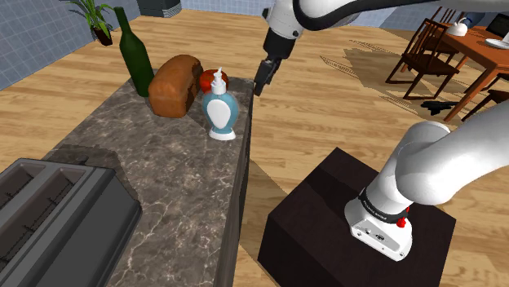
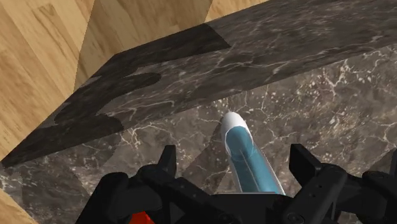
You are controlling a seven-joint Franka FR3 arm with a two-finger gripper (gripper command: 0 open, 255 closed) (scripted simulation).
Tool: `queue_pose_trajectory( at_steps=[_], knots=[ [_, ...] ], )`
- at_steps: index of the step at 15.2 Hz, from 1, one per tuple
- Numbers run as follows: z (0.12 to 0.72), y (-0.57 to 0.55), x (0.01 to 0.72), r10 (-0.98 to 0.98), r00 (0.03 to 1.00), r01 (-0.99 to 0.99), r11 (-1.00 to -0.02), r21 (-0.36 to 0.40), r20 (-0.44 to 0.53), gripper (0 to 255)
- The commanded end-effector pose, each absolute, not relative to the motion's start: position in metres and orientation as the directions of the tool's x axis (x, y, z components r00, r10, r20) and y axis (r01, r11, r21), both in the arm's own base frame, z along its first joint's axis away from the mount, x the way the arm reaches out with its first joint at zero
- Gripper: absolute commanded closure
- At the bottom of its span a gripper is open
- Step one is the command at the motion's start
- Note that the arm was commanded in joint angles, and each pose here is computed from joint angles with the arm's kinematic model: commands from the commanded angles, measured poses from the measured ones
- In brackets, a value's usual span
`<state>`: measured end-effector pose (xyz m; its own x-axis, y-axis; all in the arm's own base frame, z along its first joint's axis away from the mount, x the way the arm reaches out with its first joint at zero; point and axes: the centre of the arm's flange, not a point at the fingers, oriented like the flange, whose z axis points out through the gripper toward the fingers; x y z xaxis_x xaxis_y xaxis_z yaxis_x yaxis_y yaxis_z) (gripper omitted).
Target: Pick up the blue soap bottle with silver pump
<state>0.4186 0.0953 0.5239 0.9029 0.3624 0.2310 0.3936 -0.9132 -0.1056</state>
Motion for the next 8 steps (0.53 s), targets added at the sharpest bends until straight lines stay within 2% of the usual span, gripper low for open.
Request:
queue_pose_trajectory(
  at_steps=[1, 8],
  knots=[
    [0.519, 0.108, 0.433, 0.393, 0.878, 0.434, -0.895, -0.106, 0.274, 0],
    [0.511, 0.163, 0.473, 0.481, 0.78, 0.559, -0.824, -0.099, 0.4, 0]
  ],
)
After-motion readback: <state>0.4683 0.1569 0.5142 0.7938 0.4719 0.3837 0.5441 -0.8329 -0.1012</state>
